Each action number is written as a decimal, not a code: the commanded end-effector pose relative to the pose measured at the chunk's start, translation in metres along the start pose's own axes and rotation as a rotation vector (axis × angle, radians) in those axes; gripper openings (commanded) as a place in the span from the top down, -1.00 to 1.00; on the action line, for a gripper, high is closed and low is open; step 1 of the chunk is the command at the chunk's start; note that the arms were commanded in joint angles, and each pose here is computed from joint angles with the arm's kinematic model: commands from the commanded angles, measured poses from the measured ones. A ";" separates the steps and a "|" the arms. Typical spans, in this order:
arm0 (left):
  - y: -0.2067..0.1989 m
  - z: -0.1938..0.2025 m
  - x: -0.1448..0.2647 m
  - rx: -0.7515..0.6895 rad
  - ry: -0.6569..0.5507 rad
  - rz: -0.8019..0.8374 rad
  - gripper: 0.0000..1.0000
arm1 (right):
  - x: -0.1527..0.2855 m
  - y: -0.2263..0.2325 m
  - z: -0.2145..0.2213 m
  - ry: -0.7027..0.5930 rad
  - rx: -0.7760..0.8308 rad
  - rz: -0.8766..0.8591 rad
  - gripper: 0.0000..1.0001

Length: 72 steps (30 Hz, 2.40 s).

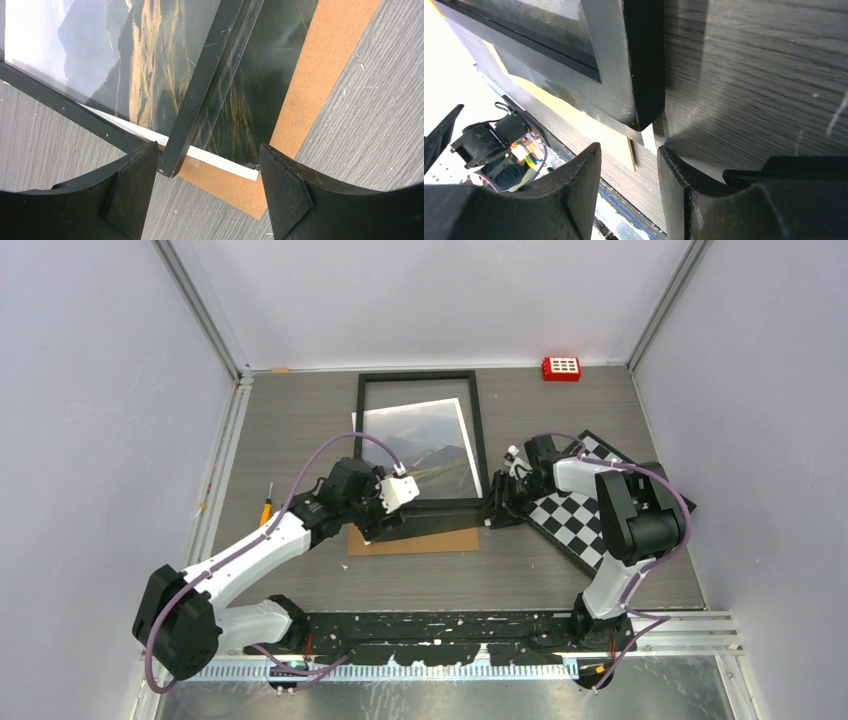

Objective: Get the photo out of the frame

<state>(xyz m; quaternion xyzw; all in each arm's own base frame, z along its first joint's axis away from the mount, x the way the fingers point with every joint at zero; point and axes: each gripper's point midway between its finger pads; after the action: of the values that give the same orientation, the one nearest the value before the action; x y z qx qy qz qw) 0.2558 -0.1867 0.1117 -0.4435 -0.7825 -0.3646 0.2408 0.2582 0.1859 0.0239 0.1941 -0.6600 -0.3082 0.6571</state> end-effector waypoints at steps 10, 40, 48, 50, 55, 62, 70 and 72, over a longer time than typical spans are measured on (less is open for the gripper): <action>-0.010 -0.013 0.009 -0.006 -0.089 0.038 -0.50 | -0.014 -0.006 -0.005 -0.039 0.006 -0.038 0.70; -0.117 -0.065 -0.043 -0.364 -0.236 0.122 -0.36 | 0.027 0.042 0.060 0.153 -0.171 -0.232 0.99; -0.134 -0.062 -0.053 -0.421 -0.230 0.094 -0.42 | 0.034 0.052 0.072 0.242 -0.217 -0.285 0.99; -0.131 -0.057 -0.058 -0.430 -0.206 0.074 -0.42 | 0.037 0.053 0.076 0.257 -0.224 -0.292 0.99; -0.127 -0.049 -0.062 -0.460 -0.188 0.044 -0.41 | 0.048 0.064 0.087 0.303 -0.235 -0.337 0.99; -0.115 -0.047 -0.057 -0.441 -0.150 -0.011 -0.25 | 0.060 0.072 0.097 0.330 -0.235 -0.377 0.99; -0.109 -0.056 -0.027 -0.428 -0.126 0.033 0.59 | 0.065 0.073 0.098 0.321 -0.195 -0.358 0.99; -0.116 -0.057 -0.014 -0.430 -0.115 0.098 0.81 | 0.068 0.073 0.095 0.289 -0.133 -0.327 0.74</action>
<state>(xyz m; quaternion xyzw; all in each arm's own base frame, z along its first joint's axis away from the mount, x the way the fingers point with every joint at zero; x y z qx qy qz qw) 0.1777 -0.2761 0.0624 -0.5152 -0.6827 -0.5066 0.1090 0.1679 0.2095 0.1074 0.2623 -0.4648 -0.4513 0.7152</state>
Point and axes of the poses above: each gripper's point midway between its finger pads, its own x axis back along the fingers, its own y axis along the line the jaws close on, z = x × y, and after that the axes turned 5 degrees about -x, right-handed
